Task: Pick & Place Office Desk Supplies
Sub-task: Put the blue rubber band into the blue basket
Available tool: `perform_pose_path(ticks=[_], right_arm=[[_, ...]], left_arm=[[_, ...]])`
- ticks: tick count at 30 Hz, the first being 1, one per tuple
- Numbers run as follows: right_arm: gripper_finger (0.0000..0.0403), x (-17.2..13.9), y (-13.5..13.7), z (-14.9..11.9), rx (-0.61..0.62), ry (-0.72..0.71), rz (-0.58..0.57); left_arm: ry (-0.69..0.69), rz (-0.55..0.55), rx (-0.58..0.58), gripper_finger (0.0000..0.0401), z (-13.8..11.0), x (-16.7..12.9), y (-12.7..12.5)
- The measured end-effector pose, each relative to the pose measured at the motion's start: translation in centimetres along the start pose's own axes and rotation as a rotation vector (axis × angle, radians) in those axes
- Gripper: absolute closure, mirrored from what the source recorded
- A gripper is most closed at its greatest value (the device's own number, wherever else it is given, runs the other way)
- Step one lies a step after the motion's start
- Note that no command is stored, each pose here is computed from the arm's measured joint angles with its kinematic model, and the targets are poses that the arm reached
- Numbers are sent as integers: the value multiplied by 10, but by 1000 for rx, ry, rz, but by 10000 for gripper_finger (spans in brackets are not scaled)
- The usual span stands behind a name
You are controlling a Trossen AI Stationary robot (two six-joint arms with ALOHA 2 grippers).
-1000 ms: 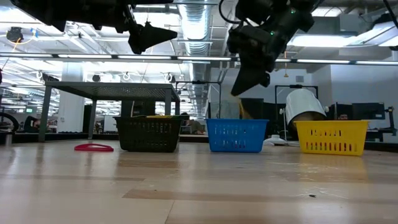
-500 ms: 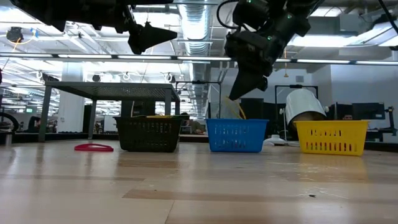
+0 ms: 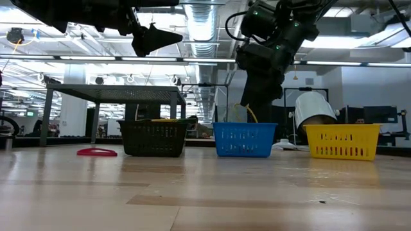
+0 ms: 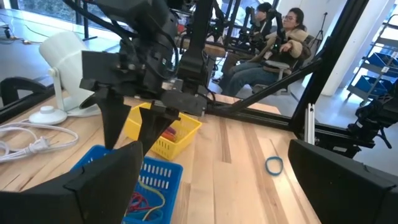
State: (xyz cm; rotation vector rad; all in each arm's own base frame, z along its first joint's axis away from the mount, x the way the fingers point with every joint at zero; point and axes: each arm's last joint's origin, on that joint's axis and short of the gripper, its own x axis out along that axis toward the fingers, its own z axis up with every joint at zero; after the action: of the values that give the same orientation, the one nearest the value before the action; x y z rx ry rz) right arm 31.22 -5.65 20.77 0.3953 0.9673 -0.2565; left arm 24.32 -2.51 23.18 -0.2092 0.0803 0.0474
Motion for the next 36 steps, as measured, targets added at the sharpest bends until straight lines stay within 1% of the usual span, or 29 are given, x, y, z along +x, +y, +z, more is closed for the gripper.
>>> perform_pose_path(ticks=[3,9,12,15,19,22,24,28,32,36], right_arm=[[132,0,-1,0,5,2,11],[127,-1,-2,2,0,-14,18],[127,-6,-1,3,-18,-30,25],[127,-16,0,3,-27,-34,27],[127,-43,2,0,-32,-64,41],[128,-70,8,-12,-24,-34,47],[129,-89,14,-25,-14,6,55],[136,-120,35,-52,-3,52,57],[147,-137,61,-78,6,67,49],[161,-142,87,-103,26,79,31]], left_arm=[[13,3,2,4,-1,0,0],[34,12,6,4,-3,0,2],[35,14,5,4,-3,0,2],[35,15,5,4,-3,0,2],[41,15,6,4,-4,0,2],[53,18,8,4,-5,0,2],[67,21,10,4,-6,0,3],[92,27,14,4,-9,0,3],[99,28,15,4,-9,0,4],[99,29,2,4,-9,0,4]])
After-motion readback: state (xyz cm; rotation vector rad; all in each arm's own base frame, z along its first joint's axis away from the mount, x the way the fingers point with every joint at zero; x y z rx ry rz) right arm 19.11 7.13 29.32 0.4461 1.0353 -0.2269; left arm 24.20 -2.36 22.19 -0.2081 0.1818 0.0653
